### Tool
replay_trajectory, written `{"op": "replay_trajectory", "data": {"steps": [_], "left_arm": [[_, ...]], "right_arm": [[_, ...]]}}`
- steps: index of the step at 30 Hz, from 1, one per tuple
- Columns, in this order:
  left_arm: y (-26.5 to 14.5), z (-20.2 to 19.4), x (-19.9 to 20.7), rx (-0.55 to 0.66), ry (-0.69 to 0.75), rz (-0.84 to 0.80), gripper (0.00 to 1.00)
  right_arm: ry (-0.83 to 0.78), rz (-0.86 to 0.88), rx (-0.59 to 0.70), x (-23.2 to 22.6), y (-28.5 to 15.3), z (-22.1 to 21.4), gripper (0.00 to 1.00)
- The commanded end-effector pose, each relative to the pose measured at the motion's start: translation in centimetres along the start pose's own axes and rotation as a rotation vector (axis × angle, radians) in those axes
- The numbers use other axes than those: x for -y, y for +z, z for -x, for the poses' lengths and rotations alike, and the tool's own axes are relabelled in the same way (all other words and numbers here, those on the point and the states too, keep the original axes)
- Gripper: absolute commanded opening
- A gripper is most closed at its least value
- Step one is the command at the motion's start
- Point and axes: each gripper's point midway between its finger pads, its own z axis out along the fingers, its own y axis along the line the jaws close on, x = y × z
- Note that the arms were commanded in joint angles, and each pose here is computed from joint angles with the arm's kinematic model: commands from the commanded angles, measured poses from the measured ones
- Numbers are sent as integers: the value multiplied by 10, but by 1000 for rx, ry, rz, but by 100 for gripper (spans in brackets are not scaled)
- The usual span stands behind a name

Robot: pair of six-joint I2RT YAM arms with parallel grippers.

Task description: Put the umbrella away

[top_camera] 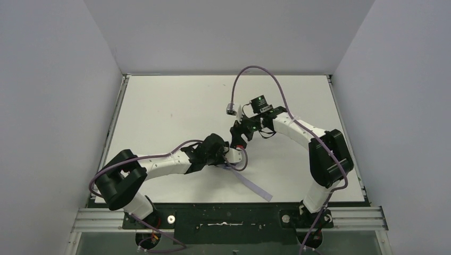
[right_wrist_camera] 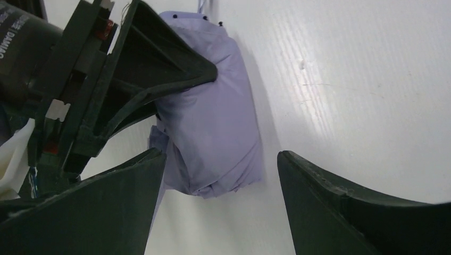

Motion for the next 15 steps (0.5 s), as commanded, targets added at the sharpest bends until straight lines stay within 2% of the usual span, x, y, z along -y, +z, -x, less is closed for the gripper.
{"op": "replay_trajectory", "data": {"steps": [1, 10, 15], "left_arm": [[-4, -5, 15, -4, 48, -49, 0], [-4, -5, 17, -4, 65, -51, 0], [-4, -5, 18, -3, 70, -49, 0]], "right_arm": [[-169, 134, 19, -19, 2, 13, 79], [-173, 195, -119, -20, 34, -13, 78], [-150, 197, -184, -15, 47, -31, 72]]}}
